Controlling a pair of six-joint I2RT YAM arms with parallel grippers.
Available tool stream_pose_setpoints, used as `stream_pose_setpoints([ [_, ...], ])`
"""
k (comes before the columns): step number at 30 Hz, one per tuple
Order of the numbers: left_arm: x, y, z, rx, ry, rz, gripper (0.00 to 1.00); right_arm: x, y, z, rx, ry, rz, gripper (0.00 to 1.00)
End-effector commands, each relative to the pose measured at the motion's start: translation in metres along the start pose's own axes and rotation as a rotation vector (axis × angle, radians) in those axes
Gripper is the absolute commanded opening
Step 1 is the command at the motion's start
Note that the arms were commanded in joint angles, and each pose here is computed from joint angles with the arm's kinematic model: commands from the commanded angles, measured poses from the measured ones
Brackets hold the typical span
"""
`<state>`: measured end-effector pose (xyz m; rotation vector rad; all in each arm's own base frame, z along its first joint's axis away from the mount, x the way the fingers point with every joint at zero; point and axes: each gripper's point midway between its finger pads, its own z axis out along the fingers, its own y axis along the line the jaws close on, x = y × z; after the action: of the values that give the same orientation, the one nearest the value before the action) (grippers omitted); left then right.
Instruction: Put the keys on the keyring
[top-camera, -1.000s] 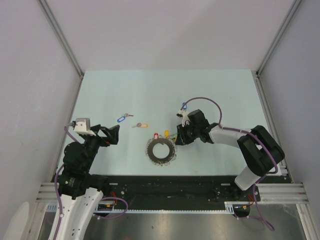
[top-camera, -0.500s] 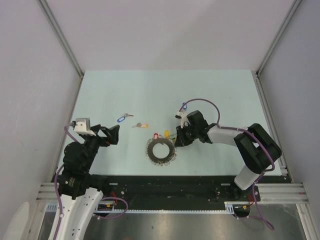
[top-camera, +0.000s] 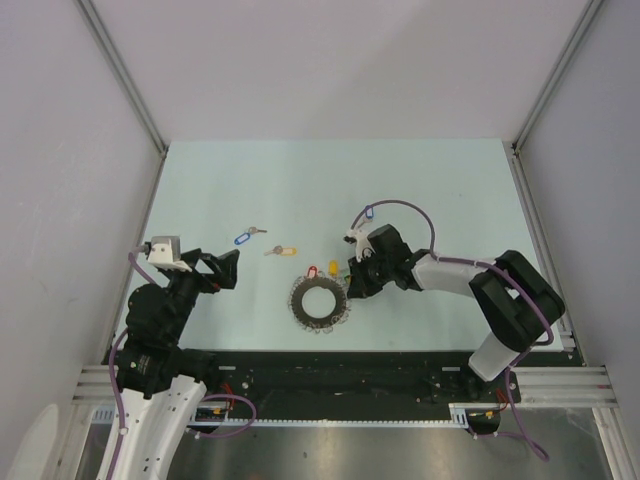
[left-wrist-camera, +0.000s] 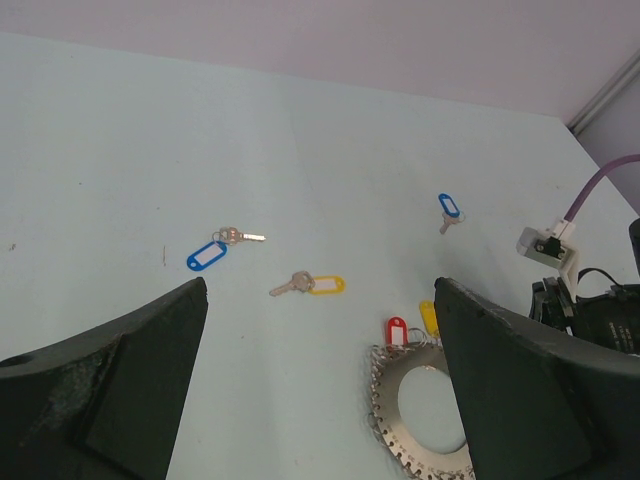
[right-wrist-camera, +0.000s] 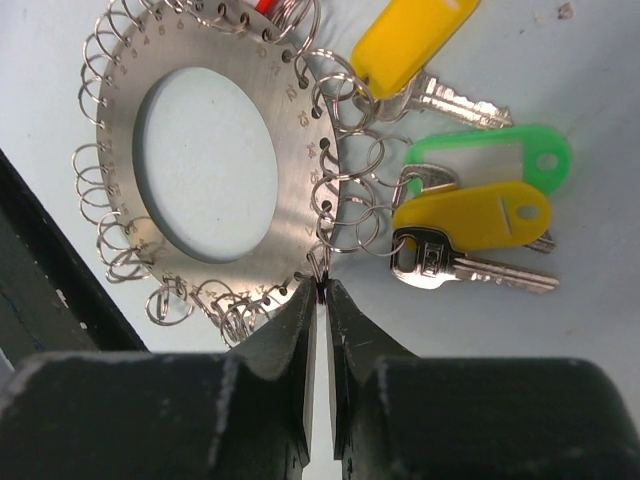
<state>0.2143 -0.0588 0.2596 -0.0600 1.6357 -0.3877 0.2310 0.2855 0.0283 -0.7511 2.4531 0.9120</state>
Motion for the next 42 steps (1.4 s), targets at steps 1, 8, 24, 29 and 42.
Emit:
stream_pose_setpoints([
  [1,-0.017,-0.008,-0.002,0.027,-0.045,-0.008,1.00,-0.017,0.010,-0.008,0.039,-0.039,-0.078,0.12],
  [8,-0.017,-0.008,-0.002,0.030,-0.044,-0.005,1.00,-0.024,0.014,-0.014,0.094,-0.061,-0.120,0.14],
  [24,-0.017,-0.009,-0.002,0.035,-0.044,-0.005,1.00,-0.025,0.018,-0.021,0.154,-0.066,-0.152,0.21],
  [29,-0.017,-0.009,-0.003,0.036,-0.047,-0.005,1.00,-0.029,0.011,-0.027,0.204,-0.080,-0.184,0.29],
  [42,-0.016,-0.009,-0.002,0.038,-0.043,-0.005,1.00,-0.016,0.001,-0.028,0.284,0.009,-0.440,0.29],
])
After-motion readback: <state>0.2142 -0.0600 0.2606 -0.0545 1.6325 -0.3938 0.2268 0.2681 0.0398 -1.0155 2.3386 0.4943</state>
